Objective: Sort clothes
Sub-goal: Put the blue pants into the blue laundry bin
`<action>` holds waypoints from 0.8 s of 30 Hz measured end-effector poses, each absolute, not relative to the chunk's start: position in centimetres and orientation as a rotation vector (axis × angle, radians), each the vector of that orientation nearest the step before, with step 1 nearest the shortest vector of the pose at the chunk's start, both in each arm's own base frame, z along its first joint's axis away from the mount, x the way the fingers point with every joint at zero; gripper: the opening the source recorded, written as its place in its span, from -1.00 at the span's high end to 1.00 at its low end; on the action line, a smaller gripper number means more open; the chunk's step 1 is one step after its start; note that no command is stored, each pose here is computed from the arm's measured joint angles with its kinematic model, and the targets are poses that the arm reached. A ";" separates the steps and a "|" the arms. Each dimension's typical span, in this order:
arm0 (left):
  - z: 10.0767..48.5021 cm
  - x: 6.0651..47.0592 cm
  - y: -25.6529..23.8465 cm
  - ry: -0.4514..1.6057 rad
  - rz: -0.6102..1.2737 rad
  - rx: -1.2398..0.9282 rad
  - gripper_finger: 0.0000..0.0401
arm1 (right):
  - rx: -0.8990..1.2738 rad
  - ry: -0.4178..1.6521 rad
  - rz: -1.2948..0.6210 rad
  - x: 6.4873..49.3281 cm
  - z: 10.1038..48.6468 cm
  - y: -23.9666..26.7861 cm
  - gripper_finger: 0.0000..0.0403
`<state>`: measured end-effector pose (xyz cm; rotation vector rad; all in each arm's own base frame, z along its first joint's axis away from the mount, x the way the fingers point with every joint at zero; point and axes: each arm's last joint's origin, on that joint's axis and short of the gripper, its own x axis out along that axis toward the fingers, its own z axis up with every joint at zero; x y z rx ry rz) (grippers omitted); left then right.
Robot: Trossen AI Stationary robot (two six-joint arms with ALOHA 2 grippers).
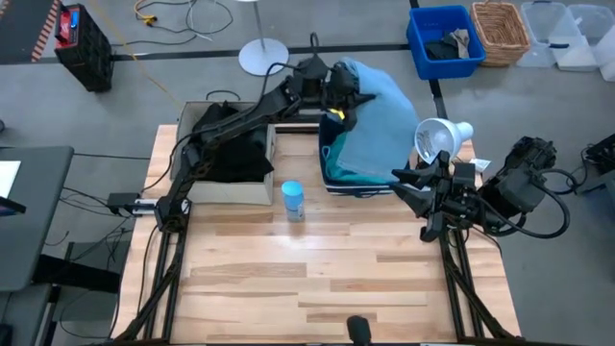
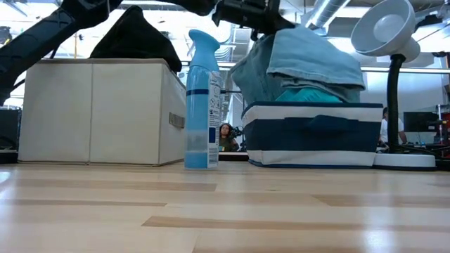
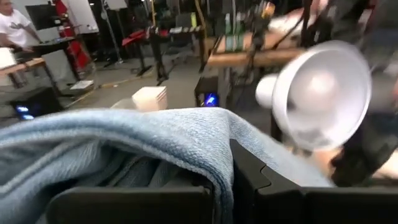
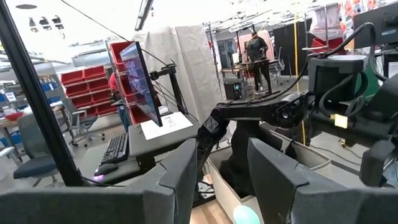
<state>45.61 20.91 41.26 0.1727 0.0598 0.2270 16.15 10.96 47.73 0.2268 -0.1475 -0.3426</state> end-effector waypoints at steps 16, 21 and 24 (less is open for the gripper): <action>36.7 46.1 20.1 0.385 0.353 0.183 0.94 | 0.227 -0.147 -0.343 16.2 47.7 10.9 0.21; 33.8 47.0 18.8 0.450 0.298 0.098 0.94 | 0.227 -0.148 -0.343 16.2 47.7 10.9 0.21; 32.1 47.3 18.3 0.490 0.286 0.062 0.94 | 0.227 -0.148 -0.343 16.2 47.7 10.9 0.21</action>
